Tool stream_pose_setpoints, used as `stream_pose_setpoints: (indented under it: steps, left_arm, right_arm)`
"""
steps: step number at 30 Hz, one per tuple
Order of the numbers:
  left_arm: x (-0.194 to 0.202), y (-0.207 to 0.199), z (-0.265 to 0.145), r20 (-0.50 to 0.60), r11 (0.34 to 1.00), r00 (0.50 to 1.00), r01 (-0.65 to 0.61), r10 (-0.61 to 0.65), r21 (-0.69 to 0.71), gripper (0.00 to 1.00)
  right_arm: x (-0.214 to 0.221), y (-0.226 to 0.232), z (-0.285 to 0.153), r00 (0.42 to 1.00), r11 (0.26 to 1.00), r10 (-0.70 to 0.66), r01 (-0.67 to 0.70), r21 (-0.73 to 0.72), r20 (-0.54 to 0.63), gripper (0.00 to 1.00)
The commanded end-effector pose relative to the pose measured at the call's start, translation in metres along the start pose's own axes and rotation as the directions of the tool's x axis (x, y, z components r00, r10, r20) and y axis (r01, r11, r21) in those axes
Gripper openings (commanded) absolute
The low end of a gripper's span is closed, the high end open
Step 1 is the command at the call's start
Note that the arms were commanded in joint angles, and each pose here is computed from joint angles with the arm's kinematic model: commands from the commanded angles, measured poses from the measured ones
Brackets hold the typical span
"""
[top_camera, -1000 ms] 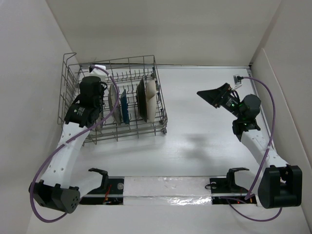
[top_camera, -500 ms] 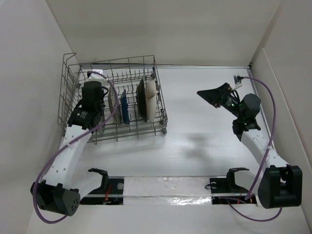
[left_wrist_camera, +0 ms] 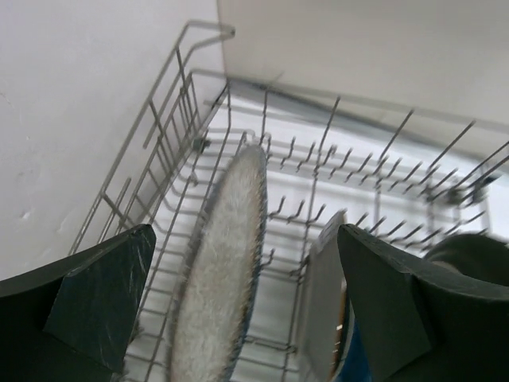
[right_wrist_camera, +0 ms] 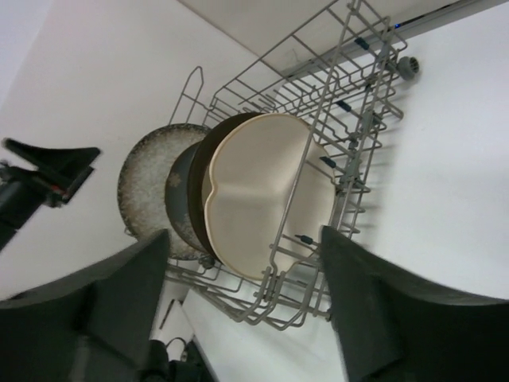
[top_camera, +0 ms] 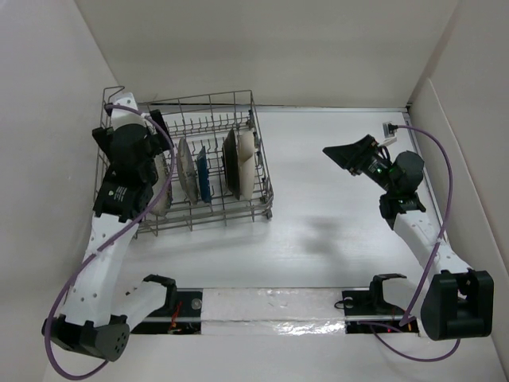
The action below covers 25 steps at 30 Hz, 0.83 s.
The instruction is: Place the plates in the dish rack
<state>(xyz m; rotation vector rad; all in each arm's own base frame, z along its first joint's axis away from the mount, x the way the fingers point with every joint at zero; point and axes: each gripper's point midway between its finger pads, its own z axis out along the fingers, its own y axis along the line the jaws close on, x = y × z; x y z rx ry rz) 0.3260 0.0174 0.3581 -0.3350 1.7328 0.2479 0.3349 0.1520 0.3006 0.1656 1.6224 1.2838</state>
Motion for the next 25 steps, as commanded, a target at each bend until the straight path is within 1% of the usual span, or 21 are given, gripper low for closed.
stream_pose_setpoints:
  steps: [1, 2, 3, 5, 6, 7, 9, 10, 11, 12, 13, 14, 15, 17, 18, 19, 20, 21, 25]
  left_arm:
    - [-0.063, 0.005, -0.03, 0.152, 0.982, 0.971, 0.179, -0.186, 0.057, 0.99]
    - [-0.073, 0.003, -0.037, 0.168, 0.974, 0.961, 0.208, -0.221, 0.089, 0.99]
    - [-0.082, 0.004, -0.047, 0.19, 0.965, 0.949, 0.231, -0.251, 0.122, 0.99]
    - [-0.09, -0.002, -0.061, 0.197, 0.944, 0.934, 0.26, -0.299, 0.202, 0.99]
    - [-0.098, -0.002, -0.073, 0.211, 0.922, 0.913, 0.295, -0.349, 0.249, 0.99]
    - [-0.1, -0.011, -0.081, 0.199, 0.901, 0.908, 0.296, -0.368, 0.317, 0.99]
    - [-0.105, -0.017, -0.099, 0.196, 0.86, 0.888, 0.313, -0.415, 0.403, 0.99]
    - [-0.105, -0.026, -0.107, 0.172, 0.826, 0.882, 0.32, -0.439, 0.465, 0.99]
    - [-0.104, -0.03, -0.111, 0.162, 0.807, 0.879, 0.321, -0.449, 0.496, 0.99]
    - [-0.109, -0.03, -0.122, 0.171, 0.784, 0.864, 0.324, -0.473, 0.53, 0.99]
    - [-0.11, -0.035, -0.129, 0.159, 0.756, 0.86, 0.321, -0.485, 0.57, 0.99]
    - [-0.107, -0.039, -0.131, 0.154, 0.738, 0.855, 0.321, -0.495, 0.594, 0.99]
    - [-0.108, -0.038, -0.14, 0.159, 0.72, 0.845, 0.32, -0.511, 0.616, 0.99]
    - [-0.104, -0.043, -0.146, 0.146, 0.688, 0.843, 0.309, -0.518, 0.656, 0.99]
    - [-0.099, -0.046, -0.15, 0.141, 0.673, 0.846, 0.297, -0.515, 0.678, 0.99]
    - [-0.095, -0.05, -0.151, 0.135, 0.664, 0.852, 0.285, -0.506, 0.691, 0.99]
    - [-0.091, -0.051, -0.151, 0.137, 0.663, 0.857, 0.273, -0.497, 0.697, 0.99]
    - [-0.085, -0.052, -0.149, 0.134, 0.666, 0.863, 0.268, -0.487, 0.696, 0.99]
    - [-0.077, -0.054, -0.146, 0.135, 0.667, 0.868, 0.259, -0.478, 0.699, 0.99]
  right_arm:
    - [-0.018, 0.01, 0.005, 0.996, 0.997, -0.079, 0.079, -0.002, 0.049, 0.75]
    - [-0.018, 0.009, 0.005, 0.995, 0.997, -0.083, 0.083, 0.004, 0.052, 0.5]
    - [-0.019, 0.009, 0.005, 0.994, 0.996, -0.088, 0.088, 0.009, 0.056, 0.33]
    - [-0.023, 0.007, 0.004, 0.991, 0.993, -0.113, 0.11, 0.041, 0.066, 0.06]
    - [-0.025, 0.007, 0.003, 0.99, 0.992, -0.122, 0.119, 0.047, 0.073, 0.02]
    - [-0.027, 0.01, 0.001, 0.987, 0.99, -0.139, 0.136, 0.048, 0.079, 0.01]
    - [-0.03, 0.015, -0.002, 0.983, 0.987, -0.156, 0.152, 0.051, 0.093, 0.02]
    - [-0.031, 0.019, -0.004, 0.982, 0.986, -0.166, 0.162, 0.048, 0.094, 0.04]
    - [-0.032, 0.025, -0.004, 0.981, 0.985, -0.171, 0.169, 0.029, 0.087, 0.13]
    - [-0.032, 0.03, -0.004, 0.981, 0.984, -0.176, 0.176, 0.015, 0.082, 0.19]
    - [-0.033, 0.037, -0.004, 0.981, 0.983, -0.18, 0.181, -0.007, 0.077, 0.25]
    - [-0.034, 0.051, -0.004, 0.979, 0.979, -0.192, 0.195, -0.052, 0.064, 0.38]
    - [-0.036, 0.059, -0.004, 0.98, 0.978, -0.193, 0.196, -0.074, 0.057, 0.45]
    - [-0.034, 0.077, -0.004, 0.978, 0.97, -0.205, 0.206, -0.128, 0.026, 0.57]
    - [-0.033, 0.095, -0.002, 0.974, 0.96, -0.224, 0.224, -0.166, 0.022, 0.6]
    - [-0.032, 0.098, -0.002, 0.969, 0.956, -0.246, 0.245, -0.163, 0.015, 0.63]
    - [-0.035, 0.101, -0.001, 0.966, 0.955, -0.257, 0.259, -0.147, 0.032, 0.65]
    - [-0.034, 0.113, -0.002, 0.961, 0.947, -0.274, 0.277, -0.164, 0.041, 0.65]
    - [-0.034, 0.116, 0.004, 0.948, 0.94, -0.314, 0.318, -0.122, 0.049, 0.65]
